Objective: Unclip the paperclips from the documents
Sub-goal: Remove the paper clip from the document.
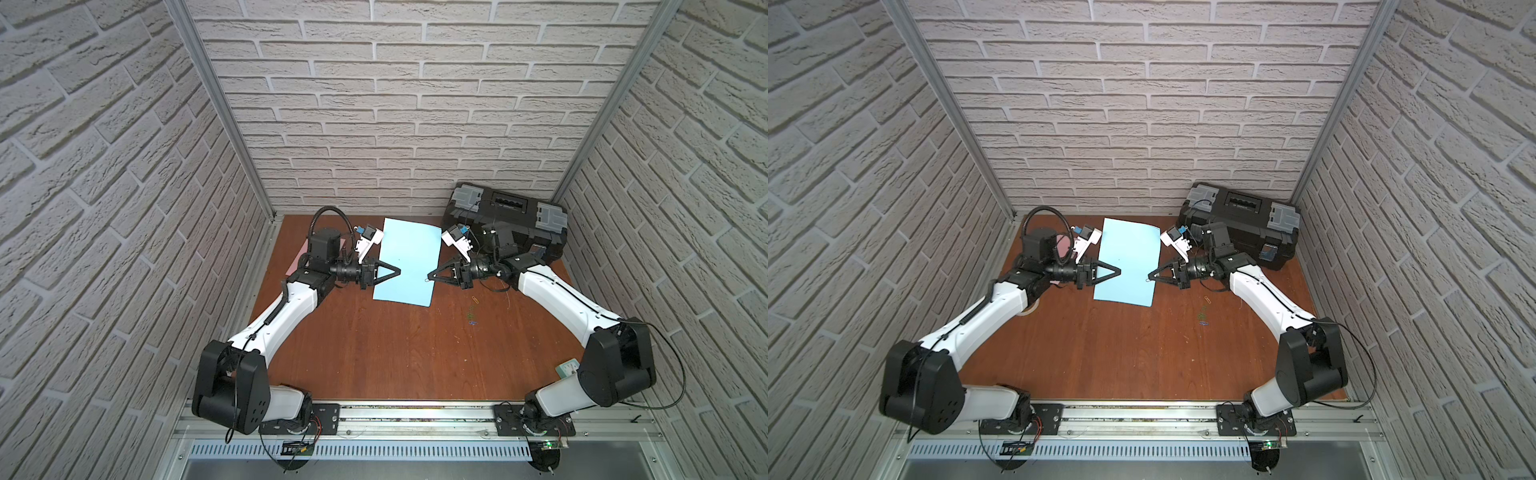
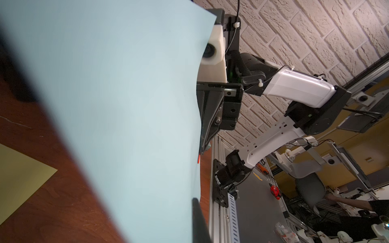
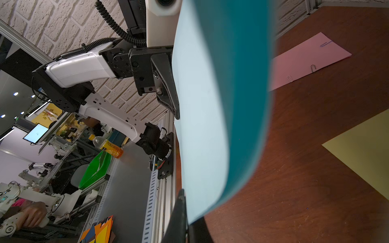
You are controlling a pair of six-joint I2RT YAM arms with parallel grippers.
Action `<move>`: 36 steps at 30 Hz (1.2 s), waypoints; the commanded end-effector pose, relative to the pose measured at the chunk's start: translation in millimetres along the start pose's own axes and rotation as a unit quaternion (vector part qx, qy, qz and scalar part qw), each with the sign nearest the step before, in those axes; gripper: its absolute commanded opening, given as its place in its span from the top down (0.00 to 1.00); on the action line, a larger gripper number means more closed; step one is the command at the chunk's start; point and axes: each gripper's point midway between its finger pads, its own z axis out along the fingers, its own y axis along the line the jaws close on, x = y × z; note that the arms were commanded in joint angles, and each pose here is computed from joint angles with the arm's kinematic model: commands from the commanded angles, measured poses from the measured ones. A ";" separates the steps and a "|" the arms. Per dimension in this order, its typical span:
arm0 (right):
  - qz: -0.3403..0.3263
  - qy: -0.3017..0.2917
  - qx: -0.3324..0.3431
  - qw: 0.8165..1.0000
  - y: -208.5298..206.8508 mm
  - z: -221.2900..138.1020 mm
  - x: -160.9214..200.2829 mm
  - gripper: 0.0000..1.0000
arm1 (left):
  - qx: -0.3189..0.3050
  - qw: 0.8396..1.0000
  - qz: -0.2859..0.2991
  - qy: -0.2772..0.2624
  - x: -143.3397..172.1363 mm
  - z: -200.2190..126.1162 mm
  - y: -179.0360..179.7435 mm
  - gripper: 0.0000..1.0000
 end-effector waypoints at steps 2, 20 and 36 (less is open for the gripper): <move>-0.004 -0.011 0.020 1.000 -0.3 -14.9 -6.7 0.94 | -0.010 0.999 0.046 -0.021 -18.8 -12.1 -9.0 1.00; 0.000 -0.011 0.028 1.000 -2.6 -18.8 -3.2 0.93 | -0.014 0.999 0.045 -0.021 -16.2 -13.8 -7.9 1.00; 0.038 -0.007 0.099 0.994 -29.9 -27.4 12.9 0.96 | -0.025 0.999 0.041 -0.022 -17.5 -12.6 2.0 1.00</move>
